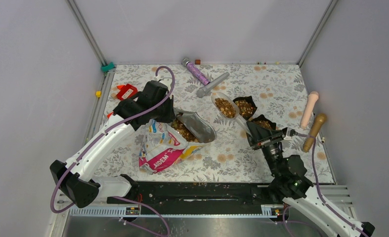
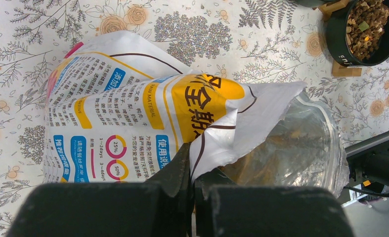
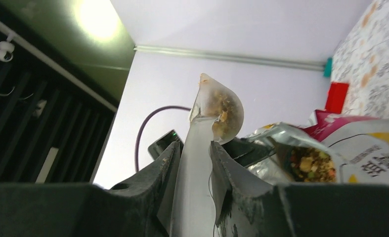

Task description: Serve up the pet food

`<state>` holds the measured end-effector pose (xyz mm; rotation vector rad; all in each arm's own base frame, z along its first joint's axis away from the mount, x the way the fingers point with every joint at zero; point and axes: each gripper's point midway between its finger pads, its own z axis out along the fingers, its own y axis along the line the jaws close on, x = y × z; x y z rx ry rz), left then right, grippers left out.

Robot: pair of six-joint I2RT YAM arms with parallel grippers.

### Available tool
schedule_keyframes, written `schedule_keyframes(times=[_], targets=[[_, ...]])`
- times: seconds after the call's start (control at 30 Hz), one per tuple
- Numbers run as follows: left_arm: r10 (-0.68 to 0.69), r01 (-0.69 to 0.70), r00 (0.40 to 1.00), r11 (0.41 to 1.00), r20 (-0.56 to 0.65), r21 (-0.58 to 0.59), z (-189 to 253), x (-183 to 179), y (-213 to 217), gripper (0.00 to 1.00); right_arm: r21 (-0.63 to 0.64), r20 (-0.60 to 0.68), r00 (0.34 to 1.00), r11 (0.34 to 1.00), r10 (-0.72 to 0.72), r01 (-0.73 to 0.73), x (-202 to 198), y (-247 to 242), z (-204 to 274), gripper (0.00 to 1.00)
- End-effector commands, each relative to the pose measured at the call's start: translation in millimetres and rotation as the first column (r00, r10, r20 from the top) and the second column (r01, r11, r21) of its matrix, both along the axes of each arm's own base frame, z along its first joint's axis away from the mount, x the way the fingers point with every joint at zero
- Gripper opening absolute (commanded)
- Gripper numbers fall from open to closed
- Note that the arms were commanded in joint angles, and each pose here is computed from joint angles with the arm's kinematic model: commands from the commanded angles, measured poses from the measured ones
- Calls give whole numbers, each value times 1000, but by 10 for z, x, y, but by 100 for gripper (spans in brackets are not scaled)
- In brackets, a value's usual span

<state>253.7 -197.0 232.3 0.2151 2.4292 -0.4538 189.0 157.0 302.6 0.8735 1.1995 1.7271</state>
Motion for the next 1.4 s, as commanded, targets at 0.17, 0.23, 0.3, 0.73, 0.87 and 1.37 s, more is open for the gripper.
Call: schedule_keyframes(times=[0.17,0.23,0.3,0.73,0.87,1.37], targets=[[-38,40,999,997,29,-69,162,39,-160,0,-71,-72,955,956,-289,284,97,-606,-155,0],[-39,41,999,997,29,-69,161,43,-164,0,-101,-76,939,939,-336,328,93,-716,-191,0],[-39,41,999,997,24,-67,147,44,-169,0,-117,-82,922,922,-379,369,84,-826,-212,0],[-41,42,999,997,16,-66,121,48,-177,0,-257,-134,820,819,-556,513,46,-1267,-500,0],[-42,43,999,997,16,-66,122,47,-178,0,-271,-139,793,793,-594,546,60,-1339,-543,0],[-45,46,999,997,16,-69,130,39,-183,0,-339,-152,740,737,-656,584,24,-1508,-641,0]])
